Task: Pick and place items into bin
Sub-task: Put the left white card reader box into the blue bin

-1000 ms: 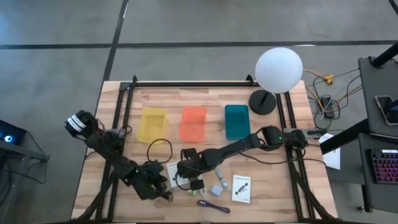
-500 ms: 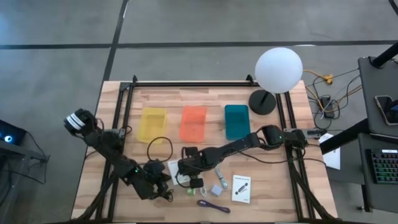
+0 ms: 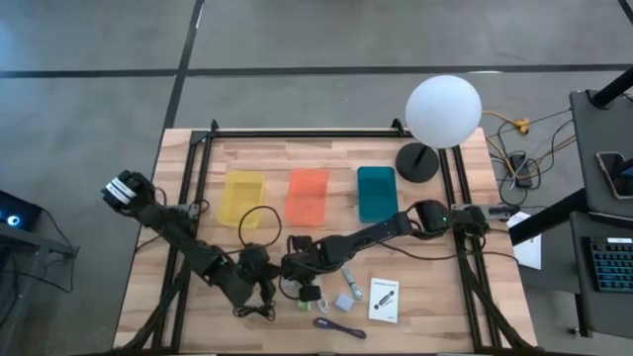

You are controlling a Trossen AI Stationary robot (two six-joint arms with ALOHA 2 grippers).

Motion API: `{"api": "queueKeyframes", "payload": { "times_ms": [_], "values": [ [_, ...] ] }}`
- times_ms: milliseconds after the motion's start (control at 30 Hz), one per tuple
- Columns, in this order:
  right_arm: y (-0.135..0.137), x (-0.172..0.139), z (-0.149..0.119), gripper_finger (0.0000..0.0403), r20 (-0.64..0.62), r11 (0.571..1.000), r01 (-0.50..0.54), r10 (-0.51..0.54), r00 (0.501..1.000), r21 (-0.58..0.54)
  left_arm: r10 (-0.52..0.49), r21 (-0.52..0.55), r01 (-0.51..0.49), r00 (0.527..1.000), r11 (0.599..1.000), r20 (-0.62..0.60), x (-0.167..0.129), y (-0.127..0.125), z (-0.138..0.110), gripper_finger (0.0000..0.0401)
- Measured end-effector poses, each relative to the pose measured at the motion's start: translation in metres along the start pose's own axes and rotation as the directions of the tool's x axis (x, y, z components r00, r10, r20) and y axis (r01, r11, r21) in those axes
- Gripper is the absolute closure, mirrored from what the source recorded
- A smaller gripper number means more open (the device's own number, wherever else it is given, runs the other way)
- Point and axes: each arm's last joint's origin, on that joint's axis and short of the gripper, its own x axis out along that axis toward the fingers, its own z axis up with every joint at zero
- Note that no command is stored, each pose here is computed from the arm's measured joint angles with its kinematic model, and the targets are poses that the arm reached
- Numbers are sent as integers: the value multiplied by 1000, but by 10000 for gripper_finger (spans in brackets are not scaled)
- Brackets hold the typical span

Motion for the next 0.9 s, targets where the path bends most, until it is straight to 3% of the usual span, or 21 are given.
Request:
{"api": "queueKeyframes", "payload": {
  "times_ms": [200,600,900],
  "values": [
    [2,0,-1,394,-8,999,-4,5,1000,42,-17,-14,16,997,1000,-74,7,2,1,399],
    [2,-14,3,390,3,998,30,-31,1000,58,-6,2,7,994,1000,-108,7,4,-1,399],
    [-6,-26,13,309,36,997,44,-46,998,57,12,19,-10,993,1000,-121,6,6,-2,399]
  ]
}}
